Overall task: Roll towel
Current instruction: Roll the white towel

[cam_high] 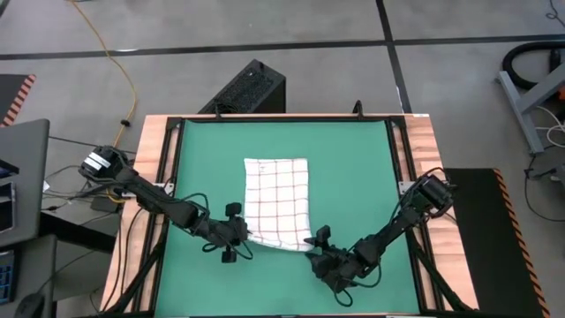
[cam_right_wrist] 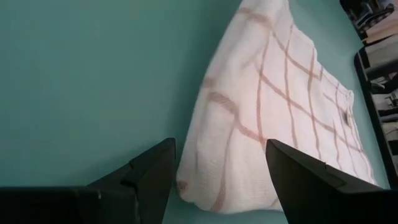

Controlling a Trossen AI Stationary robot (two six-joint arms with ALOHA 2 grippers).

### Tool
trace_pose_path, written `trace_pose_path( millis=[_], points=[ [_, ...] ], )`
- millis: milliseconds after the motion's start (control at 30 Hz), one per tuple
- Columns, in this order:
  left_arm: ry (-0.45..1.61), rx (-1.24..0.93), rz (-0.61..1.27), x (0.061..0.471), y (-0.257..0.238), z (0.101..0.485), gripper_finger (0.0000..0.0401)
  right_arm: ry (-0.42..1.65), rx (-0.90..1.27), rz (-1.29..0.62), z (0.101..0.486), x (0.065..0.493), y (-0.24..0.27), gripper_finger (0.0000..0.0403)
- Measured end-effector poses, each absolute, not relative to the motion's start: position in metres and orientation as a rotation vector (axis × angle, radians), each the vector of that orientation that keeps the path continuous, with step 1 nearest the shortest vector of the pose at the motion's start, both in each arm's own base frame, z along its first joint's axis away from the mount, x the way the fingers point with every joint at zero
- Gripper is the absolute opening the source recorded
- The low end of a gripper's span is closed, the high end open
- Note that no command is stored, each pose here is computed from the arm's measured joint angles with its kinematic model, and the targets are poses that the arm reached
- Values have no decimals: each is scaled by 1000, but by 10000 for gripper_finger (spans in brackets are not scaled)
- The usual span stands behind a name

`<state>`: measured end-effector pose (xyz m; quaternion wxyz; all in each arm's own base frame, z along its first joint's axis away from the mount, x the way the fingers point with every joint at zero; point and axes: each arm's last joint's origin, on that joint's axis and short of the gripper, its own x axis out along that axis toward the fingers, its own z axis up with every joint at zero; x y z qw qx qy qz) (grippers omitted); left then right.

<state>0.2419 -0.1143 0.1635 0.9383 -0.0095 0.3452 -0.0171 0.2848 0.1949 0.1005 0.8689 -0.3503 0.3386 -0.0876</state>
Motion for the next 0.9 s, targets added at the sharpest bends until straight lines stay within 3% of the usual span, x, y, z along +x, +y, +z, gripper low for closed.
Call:
trace_pose_path(
  millis=[500,900],
  points=[
    [636,27,16,229,-104,190,39,734,-702,-154,99,287,192,270],
    [588,46,57,226,-101,200,39,702,-798,-123,103,298,185,270]
  ],
)
